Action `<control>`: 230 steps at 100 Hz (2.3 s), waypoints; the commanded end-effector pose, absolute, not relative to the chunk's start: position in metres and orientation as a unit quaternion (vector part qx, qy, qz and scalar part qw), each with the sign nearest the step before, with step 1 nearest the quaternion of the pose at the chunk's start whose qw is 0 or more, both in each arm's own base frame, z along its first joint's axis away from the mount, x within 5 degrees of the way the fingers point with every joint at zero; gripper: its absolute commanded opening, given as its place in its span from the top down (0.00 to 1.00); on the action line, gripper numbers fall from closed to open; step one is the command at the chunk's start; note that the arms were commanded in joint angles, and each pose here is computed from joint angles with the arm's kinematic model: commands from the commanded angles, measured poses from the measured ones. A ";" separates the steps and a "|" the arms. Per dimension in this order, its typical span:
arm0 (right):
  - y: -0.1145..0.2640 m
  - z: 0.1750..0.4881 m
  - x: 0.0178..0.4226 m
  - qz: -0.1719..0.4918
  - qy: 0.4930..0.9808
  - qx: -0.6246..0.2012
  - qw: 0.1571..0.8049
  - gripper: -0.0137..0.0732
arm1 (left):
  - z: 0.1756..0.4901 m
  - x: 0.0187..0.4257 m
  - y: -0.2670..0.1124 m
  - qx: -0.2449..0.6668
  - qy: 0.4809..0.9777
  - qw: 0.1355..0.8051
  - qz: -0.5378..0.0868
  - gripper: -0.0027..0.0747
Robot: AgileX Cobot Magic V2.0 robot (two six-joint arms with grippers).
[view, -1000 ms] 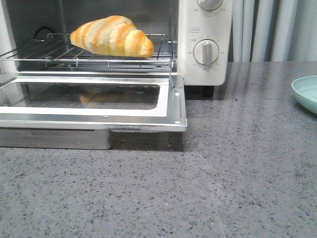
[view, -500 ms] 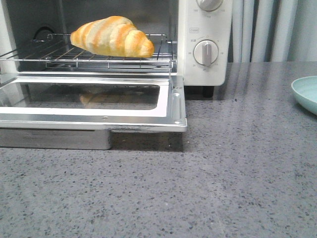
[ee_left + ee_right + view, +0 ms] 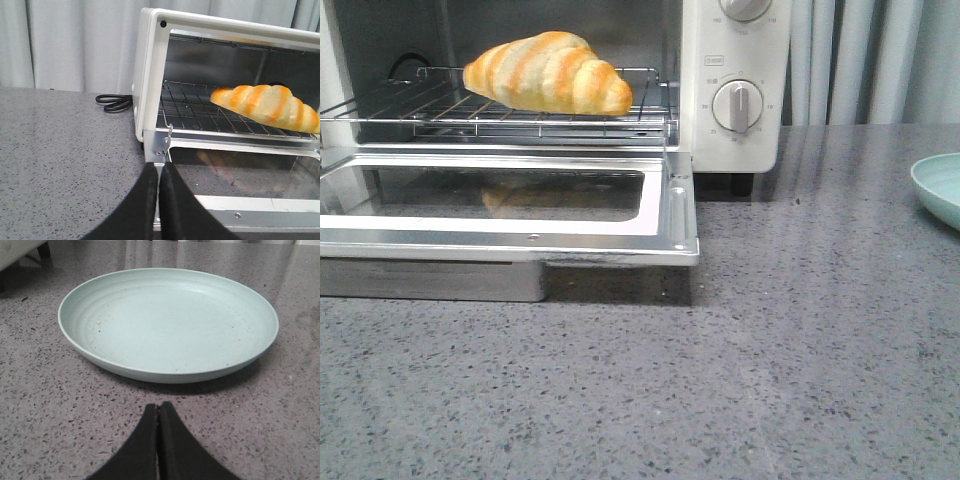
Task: Put bread in oven
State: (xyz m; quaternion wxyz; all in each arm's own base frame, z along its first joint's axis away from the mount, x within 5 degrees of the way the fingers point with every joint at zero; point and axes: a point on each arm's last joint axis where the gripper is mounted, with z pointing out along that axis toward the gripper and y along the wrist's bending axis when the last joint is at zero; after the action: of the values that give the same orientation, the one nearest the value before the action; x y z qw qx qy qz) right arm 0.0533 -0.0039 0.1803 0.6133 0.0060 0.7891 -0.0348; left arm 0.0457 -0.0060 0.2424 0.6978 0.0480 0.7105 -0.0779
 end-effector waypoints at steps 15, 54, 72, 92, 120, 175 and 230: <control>-0.004 0.180 0.053 -0.041 0.778 0.003 0.627 0.92 | 0.259 0.041 -0.006 0.045 0.665 0.740 -0.090 0.99; -0.004 0.180 0.053 -0.041 0.778 0.003 0.627 0.92 | 0.252 0.043 -0.007 0.049 0.671 0.735 -0.086 0.99; -0.004 0.180 0.053 -0.041 0.778 0.003 0.627 0.92 | 0.221 0.050 -0.010 0.064 0.671 0.734 -0.084 0.99; -0.004 0.180 0.053 -0.041 0.778 0.003 0.627 0.92 | 0.196 0.054 -0.010 0.055 0.715 0.692 -0.086 0.99; -0.004 0.180 0.053 -0.041 0.778 0.003 0.627 0.92 | 0.186 0.054 -0.007 0.066 0.751 0.655 -0.040 0.99; -0.004 0.180 0.053 -0.041 0.778 0.003 0.627 0.92 | 0.181 0.053 0.000 0.030 0.771 0.636 0.011 0.99; -0.004 0.180 0.053 -0.041 0.778 0.003 0.627 0.92 | 0.182 0.053 0.001 0.014 0.769 0.639 0.019 0.99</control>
State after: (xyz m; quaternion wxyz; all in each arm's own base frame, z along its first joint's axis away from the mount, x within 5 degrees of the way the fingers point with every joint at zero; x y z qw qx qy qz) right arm 0.0533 -0.0040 0.1803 0.6132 0.0054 0.7891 -0.0357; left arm 0.0533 0.0018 0.1828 0.6133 0.0207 0.7891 0.0271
